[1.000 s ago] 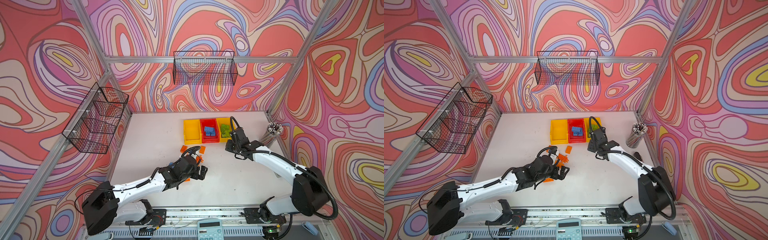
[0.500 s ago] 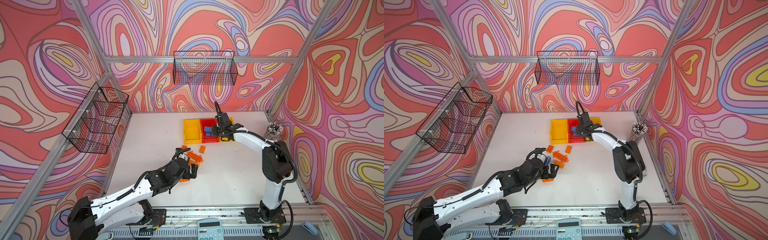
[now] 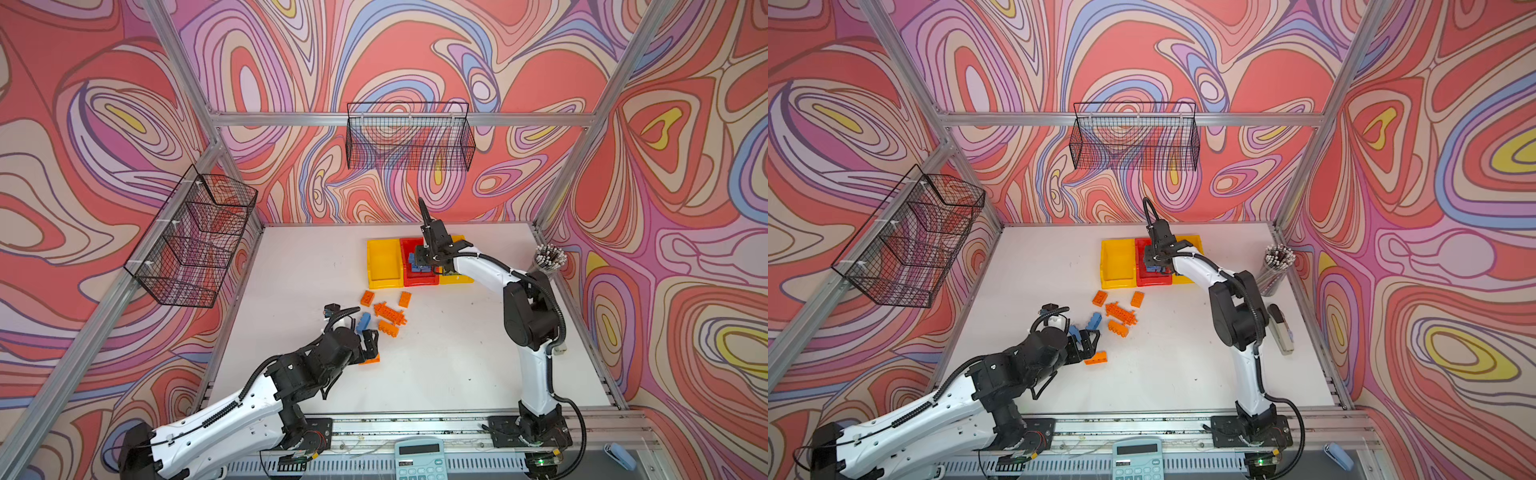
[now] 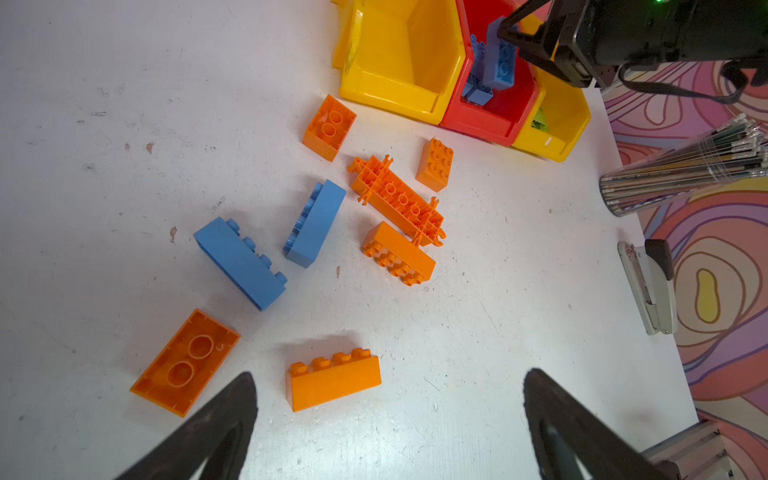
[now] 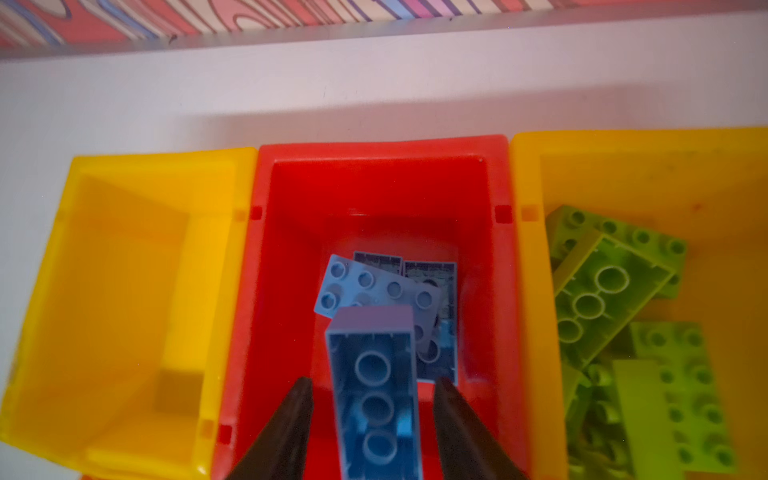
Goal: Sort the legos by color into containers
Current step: 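Carry the blue brick with the right gripper over the red bin and open, then raise the open right gripper away from the red bin, then lower the left gripper onto a blue brick among the orange bricks and grasp it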
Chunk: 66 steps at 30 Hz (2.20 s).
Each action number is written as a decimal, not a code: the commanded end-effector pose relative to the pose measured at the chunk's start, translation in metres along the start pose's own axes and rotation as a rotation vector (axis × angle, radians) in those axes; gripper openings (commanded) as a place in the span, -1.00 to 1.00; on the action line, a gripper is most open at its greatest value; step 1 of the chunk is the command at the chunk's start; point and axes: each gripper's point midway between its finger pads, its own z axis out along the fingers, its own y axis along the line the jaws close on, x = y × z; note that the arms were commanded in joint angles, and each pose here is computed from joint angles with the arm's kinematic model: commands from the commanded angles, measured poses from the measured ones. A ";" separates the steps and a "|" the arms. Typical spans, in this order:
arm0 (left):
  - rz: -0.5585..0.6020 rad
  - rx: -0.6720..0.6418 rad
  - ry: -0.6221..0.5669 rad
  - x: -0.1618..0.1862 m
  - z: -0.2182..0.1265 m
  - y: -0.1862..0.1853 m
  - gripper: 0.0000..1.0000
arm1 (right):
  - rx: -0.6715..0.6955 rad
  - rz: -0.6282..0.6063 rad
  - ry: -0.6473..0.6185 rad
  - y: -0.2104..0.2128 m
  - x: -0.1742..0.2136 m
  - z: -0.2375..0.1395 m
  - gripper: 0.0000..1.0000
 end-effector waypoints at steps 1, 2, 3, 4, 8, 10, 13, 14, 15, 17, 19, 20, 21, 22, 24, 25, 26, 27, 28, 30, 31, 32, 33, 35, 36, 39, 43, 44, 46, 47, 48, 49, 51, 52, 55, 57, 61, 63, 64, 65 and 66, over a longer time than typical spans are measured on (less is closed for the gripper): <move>0.020 -0.052 0.001 0.004 0.001 0.013 1.00 | -0.003 -0.017 0.001 0.002 -0.005 -0.005 0.33; 0.036 -0.059 0.001 0.003 0.001 0.012 1.00 | -0.007 -0.017 -0.009 0.003 -0.007 -0.011 0.38; 0.054 -0.062 0.003 0.002 0.002 0.010 1.00 | -0.007 -0.016 -0.025 0.002 -0.011 -0.018 0.42; 0.069 -0.064 0.010 0.002 0.003 0.008 1.00 | -0.016 -0.013 -0.045 0.003 -0.016 -0.027 0.48; 0.141 -0.040 0.035 0.000 0.013 -0.011 1.00 | -0.054 -0.008 -0.088 0.005 -0.018 -0.066 0.96; 0.171 -0.019 0.049 0.002 0.020 -0.021 1.00 | -0.060 -0.009 -0.085 0.002 -0.011 -0.083 0.97; 0.211 0.002 0.071 0.004 0.030 -0.034 1.00 | -0.058 -0.008 -0.084 -0.005 0.005 -0.110 0.96; 0.225 0.005 0.081 0.005 0.034 -0.037 1.00 | -0.058 -0.008 -0.079 -0.009 0.015 -0.117 0.96; 0.233 0.007 0.090 0.007 0.037 -0.040 1.00 | -0.056 -0.005 -0.075 -0.013 0.023 -0.123 0.96; 0.251 0.012 0.108 0.010 0.043 -0.044 1.00 | -0.048 0.007 -0.066 -0.020 0.039 -0.134 0.96; 0.265 0.014 0.125 0.013 0.048 -0.047 1.00 | -0.056 0.017 -0.054 -0.024 0.053 -0.142 0.96; 0.271 0.014 0.133 0.015 0.050 -0.048 1.00 | -0.062 0.023 -0.044 -0.025 0.062 -0.145 0.96; 0.277 0.014 0.139 0.016 0.052 -0.049 1.00 | -0.068 0.024 -0.035 -0.026 0.069 -0.147 0.96; 0.283 0.011 0.145 0.017 0.054 -0.050 1.00 | -0.072 0.027 -0.025 -0.027 0.075 -0.148 0.96; 0.293 0.005 0.154 0.018 0.057 -0.050 1.00 | -0.077 0.032 -0.018 -0.029 0.084 -0.151 0.96; 0.297 0.002 0.157 0.019 0.058 -0.050 1.00 | -0.079 0.031 -0.013 -0.029 0.087 -0.152 0.96; 0.298 -0.001 0.159 0.019 0.059 -0.050 1.00 | -0.081 0.030 -0.009 -0.029 0.090 -0.152 0.96; 0.298 -0.004 0.162 0.020 0.060 -0.049 1.00 | -0.083 0.029 -0.009 -0.029 0.091 -0.153 0.96; 0.300 -0.004 0.165 0.021 0.060 -0.050 1.00 | -0.087 0.029 -0.005 -0.029 0.093 -0.153 0.96; 0.299 -0.004 0.166 0.022 0.061 -0.049 1.00 | -0.093 0.028 -0.007 -0.028 0.092 -0.154 0.96; 0.298 -0.005 0.167 0.022 0.061 -0.049 1.00 | -0.100 0.028 -0.008 -0.026 0.092 -0.155 0.96; 0.297 -0.004 0.166 0.022 0.060 -0.049 1.00 | -0.106 0.030 -0.011 -0.025 0.090 -0.157 0.96; 0.294 -0.007 0.164 0.022 0.061 -0.048 1.00 | -0.111 0.029 -0.013 -0.024 0.090 -0.158 0.97; 0.295 -0.010 0.164 0.022 0.060 -0.046 1.00 | -0.115 0.031 -0.013 -0.023 0.089 -0.160 0.96; 0.294 -0.015 0.165 0.023 0.060 -0.045 1.00 | -0.116 0.033 -0.014 -0.023 0.089 -0.161 0.96; 0.300 -0.016 0.175 0.024 0.061 -0.044 1.00 | -0.111 0.039 -0.007 -0.025 0.092 -0.162 0.96; 0.315 0.002 0.192 0.027 0.060 -0.048 1.00 | -0.112 0.049 0.000 -0.026 0.096 -0.167 0.96; 0.319 0.008 0.193 0.028 0.060 -0.048 1.00 | -0.109 0.051 0.001 -0.027 0.096 -0.167 0.96; 0.328 0.010 0.194 0.029 0.061 -0.047 1.00 | -0.102 0.050 -0.002 -0.028 0.096 -0.169 0.97; 0.335 0.011 0.193 0.029 0.062 -0.047 1.00 | -0.098 0.048 -0.004 -0.029 0.096 -0.168 0.96; 0.340 0.009 0.193 0.030 0.063 -0.046 1.00 | -0.089 0.050 -0.005 -0.030 0.096 -0.168 0.96; 0.343 -0.005 0.193 0.031 0.064 -0.043 1.00 | -0.086 0.049 -0.006 -0.031 0.095 -0.167 0.96; 0.337 -0.021 0.194 0.030 0.064 -0.041 1.00 | -0.086 0.047 0.000 -0.030 0.095 -0.167 0.96; 0.333 -0.021 0.194 0.031 0.064 -0.040 1.00 | -0.085 0.044 0.005 -0.030 0.096 -0.166 0.97; 0.329 -0.023 0.191 0.032 0.065 -0.038 1.00 | -0.081 0.042 0.013 -0.031 0.097 -0.164 0.96; 0.336 -0.040 0.192 0.032 0.064 -0.034 1.00 | -0.082 0.044 0.011 -0.031 0.099 -0.164 0.96; 0.357 -0.077 0.198 0.032 0.063 -0.027 1.00 | -0.081 0.055 0.015 -0.033 0.105 -0.161 0.97; 0.366 -0.087 0.197 0.031 0.062 -0.024 1.00 | -0.069 0.061 0.028 -0.036 0.109 -0.158 0.96; 0.368 -0.094 0.193 0.031 0.062 -0.022 1.00 | -0.066 0.062 0.034 -0.036 0.110 -0.157 0.96; 0.369 -0.094 0.188 0.031 0.063 -0.021 1.00 | -0.062 0.064 0.039 -0.037 0.111 -0.156 0.96; 0.370 -0.095 0.184 0.031 0.064 -0.021 1.00 | -0.059 0.066 0.039 -0.038 0.112 -0.156 0.97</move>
